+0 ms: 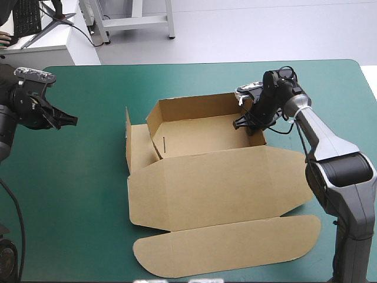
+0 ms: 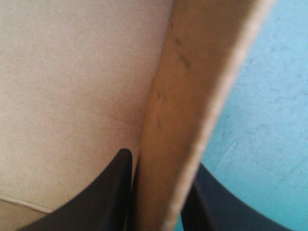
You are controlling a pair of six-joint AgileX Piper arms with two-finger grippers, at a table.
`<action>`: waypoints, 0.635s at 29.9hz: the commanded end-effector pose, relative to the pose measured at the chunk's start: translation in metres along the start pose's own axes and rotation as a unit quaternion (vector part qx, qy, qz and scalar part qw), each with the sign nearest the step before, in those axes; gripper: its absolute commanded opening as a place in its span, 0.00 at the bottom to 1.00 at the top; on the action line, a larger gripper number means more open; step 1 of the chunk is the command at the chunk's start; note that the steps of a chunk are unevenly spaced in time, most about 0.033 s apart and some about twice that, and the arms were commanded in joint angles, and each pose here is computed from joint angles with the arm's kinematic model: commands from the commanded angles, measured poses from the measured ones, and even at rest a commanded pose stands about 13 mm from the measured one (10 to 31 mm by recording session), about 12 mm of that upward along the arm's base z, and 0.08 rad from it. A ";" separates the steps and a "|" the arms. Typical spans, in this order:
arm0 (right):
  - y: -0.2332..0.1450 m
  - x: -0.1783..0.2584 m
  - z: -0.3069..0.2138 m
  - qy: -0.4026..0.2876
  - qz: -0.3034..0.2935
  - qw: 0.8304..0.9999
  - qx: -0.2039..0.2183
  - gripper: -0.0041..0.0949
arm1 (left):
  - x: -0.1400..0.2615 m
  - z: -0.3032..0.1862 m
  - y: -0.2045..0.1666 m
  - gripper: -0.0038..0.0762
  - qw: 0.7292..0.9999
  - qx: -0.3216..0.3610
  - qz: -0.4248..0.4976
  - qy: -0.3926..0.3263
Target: Fold the box
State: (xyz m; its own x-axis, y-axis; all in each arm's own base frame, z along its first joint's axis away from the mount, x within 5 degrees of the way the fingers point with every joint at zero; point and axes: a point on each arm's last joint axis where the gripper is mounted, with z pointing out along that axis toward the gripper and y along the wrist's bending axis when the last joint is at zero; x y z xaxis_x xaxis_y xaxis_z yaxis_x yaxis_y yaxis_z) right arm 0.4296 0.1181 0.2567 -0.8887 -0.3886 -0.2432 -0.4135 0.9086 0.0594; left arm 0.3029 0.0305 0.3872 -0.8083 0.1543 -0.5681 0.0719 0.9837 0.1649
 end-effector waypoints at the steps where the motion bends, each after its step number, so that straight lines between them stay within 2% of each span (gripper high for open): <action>1: 0.003 0.000 -0.033 -0.031 0.014 0.999 0.001 0.03 | -0.008 -0.018 0.003 0.05 0.999 -0.008 -0.010 -0.047; 8: 0.000 -0.002 -0.047 -0.054 0.040 0.998 -0.006 0.04 | -0.007 -0.006 0.003 0.04 1.000 -0.005 -0.019 -0.023; 13: -0.017 0.005 -0.086 -0.101 0.062 0.993 -0.005 0.04 | -0.010 0.006 0.001 0.04 0.998 0.007 -0.057 -0.016; 16: -0.030 0.015 -0.112 -0.130 0.072 0.989 -0.001 0.02 | -0.013 0.007 -0.001 0.04 0.996 0.023 -0.077 -0.032; 19: -0.040 0.025 -0.138 -0.166 0.085 0.982 -0.019 0.02 | -0.019 0.006 -0.006 0.04 0.991 0.054 -0.104 -0.062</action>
State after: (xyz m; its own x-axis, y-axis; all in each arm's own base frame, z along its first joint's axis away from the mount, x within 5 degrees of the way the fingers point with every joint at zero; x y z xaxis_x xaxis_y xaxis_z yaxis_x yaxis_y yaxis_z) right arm 0.4196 0.0668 0.3251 -0.8950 -0.1969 -0.4003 -0.2672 0.9552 0.1274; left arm 0.3234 0.0270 0.3666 -0.8305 0.0123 -0.5569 -0.0043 0.9996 0.0285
